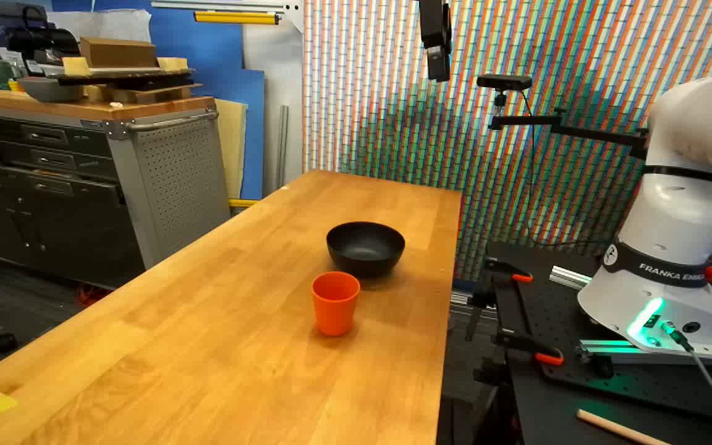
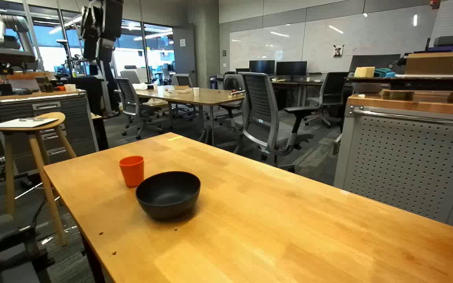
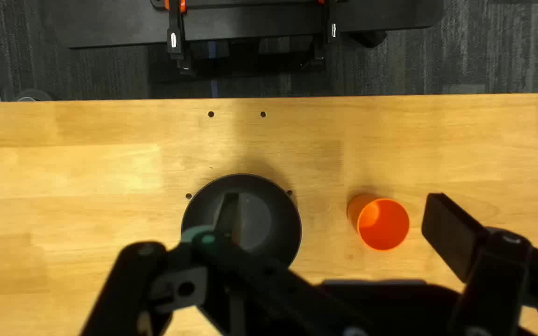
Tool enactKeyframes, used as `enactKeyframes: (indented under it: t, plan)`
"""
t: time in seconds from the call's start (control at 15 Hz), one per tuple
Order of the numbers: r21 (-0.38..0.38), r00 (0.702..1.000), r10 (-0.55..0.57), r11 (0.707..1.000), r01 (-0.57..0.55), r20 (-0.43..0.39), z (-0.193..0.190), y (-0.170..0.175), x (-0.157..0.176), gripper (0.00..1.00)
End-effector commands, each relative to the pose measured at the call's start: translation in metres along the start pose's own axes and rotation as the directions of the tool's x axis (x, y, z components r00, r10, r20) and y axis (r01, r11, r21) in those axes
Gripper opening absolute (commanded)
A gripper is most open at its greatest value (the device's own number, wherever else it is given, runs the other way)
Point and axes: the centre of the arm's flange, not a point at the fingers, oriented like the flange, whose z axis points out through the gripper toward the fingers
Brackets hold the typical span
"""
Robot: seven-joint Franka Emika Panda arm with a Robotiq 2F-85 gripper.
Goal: Put the orange cup in the black bowl
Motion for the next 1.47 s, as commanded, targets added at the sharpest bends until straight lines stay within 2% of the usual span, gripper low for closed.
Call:
enactKeyframes:
  t: [0.0, 0.27, 0.4, 0.6, 1.0, 1.13, 1.4]
  plan:
    - [0.0, 1.0, 0.0, 1.0, 0.0, -0.002, -0.001, 0.0, 0.0, 1.0]
    - [0.0, 1.0, 0.0, 1.0, 0.0, -0.006, -0.003, 0.0, 0.0, 1.0]
    - [-0.022, 0.999, 0.017, 1.0, -0.016, 0.034, 0.024, -0.009, 0.022, 1.0]
    - [-0.01, 0.995, -0.013, 1.0, 0.013, 0.094, 0.069, -0.026, 0.052, 1.0]
    - [-0.034, 0.98, -0.038, 0.998, 0.046, 0.193, 0.174, -0.077, 0.108, 1.0]
    - [-0.043, 0.977, -0.029, 0.998, 0.039, 0.212, 0.202, -0.088, 0.121, 1.0]
    - [-0.059, 0.981, 0.005, 0.998, 0.006, 0.194, 0.238, -0.106, 0.145, 1.0]
